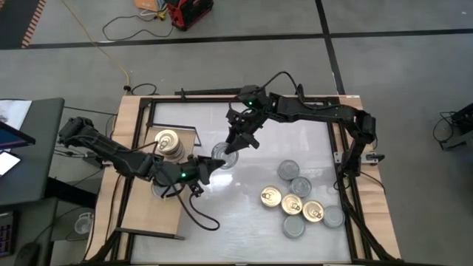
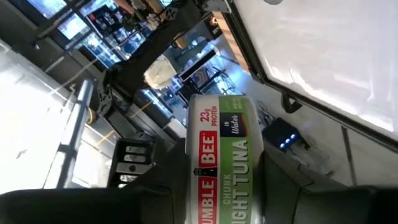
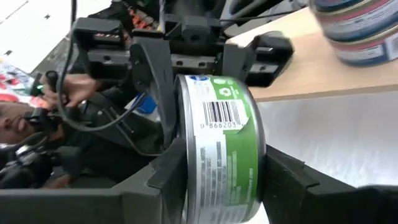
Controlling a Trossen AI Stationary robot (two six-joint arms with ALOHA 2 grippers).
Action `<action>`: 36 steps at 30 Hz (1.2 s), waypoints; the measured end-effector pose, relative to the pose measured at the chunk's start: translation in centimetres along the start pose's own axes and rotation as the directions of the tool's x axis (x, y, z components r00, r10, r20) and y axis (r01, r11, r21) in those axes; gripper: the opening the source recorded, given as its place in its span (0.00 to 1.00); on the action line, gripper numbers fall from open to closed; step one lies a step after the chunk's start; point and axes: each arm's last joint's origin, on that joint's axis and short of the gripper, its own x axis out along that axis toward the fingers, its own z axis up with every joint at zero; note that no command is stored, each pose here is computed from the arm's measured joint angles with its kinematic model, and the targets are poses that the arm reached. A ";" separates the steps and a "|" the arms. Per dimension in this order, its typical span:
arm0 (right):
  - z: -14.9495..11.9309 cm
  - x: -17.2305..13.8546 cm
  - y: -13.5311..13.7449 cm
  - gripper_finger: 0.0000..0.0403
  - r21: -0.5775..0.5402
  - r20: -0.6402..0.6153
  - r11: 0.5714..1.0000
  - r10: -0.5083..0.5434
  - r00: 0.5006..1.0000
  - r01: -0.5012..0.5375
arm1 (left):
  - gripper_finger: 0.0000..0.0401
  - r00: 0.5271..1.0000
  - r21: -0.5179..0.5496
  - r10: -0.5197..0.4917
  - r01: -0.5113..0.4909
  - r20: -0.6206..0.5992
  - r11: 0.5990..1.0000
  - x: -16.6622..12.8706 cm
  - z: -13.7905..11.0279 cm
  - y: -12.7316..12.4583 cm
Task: Stack canned seafood by type on shelf
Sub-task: Stack the green tuna can on top of the green tuna can on the shelf
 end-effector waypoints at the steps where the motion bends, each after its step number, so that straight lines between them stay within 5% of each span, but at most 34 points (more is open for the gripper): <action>1: 0.1 0.0 0.0 0.51 -0.009 0.009 1.000 -0.005 1.000 0.005 | 0.33 1.000 -0.011 0.001 -0.001 0.001 1.000 0.0 0.0 0.0; 11: 0.4 -0.7 -0.3 0.70 0.014 0.020 1.000 0.005 1.000 -0.005 | 0.33 0.999 -0.090 0.019 -0.017 0.028 0.996 -0.6 0.4 0.3; 18: 0.9 -4.5 -0.3 0.73 0.038 0.044 0.999 -0.039 0.998 0.038 | 0.33 0.977 -0.307 0.065 -0.001 0.201 0.952 -4.9 0.9 0.9; 22: 1.3 -5.9 0.2 0.74 0.022 0.093 0.991 -0.134 0.987 0.132 | 0.33 0.924 -0.488 0.129 0.069 0.360 0.870 -8.7 -0.2 1.0; 29: 1.4 -5.1 1.7 0.74 -0.001 0.143 0.964 -0.264 0.954 0.266 | 0.36 0.795 -0.715 0.241 0.311 0.557 0.627 -13.9 -1.7 0.8; 36: 0.7 -1.8 3.6 0.74 -0.044 0.136 0.944 -0.319 0.938 0.328 | 0.34 0.821 -0.708 0.093 0.422 0.564 0.567 -16.0 -1.3 -1.3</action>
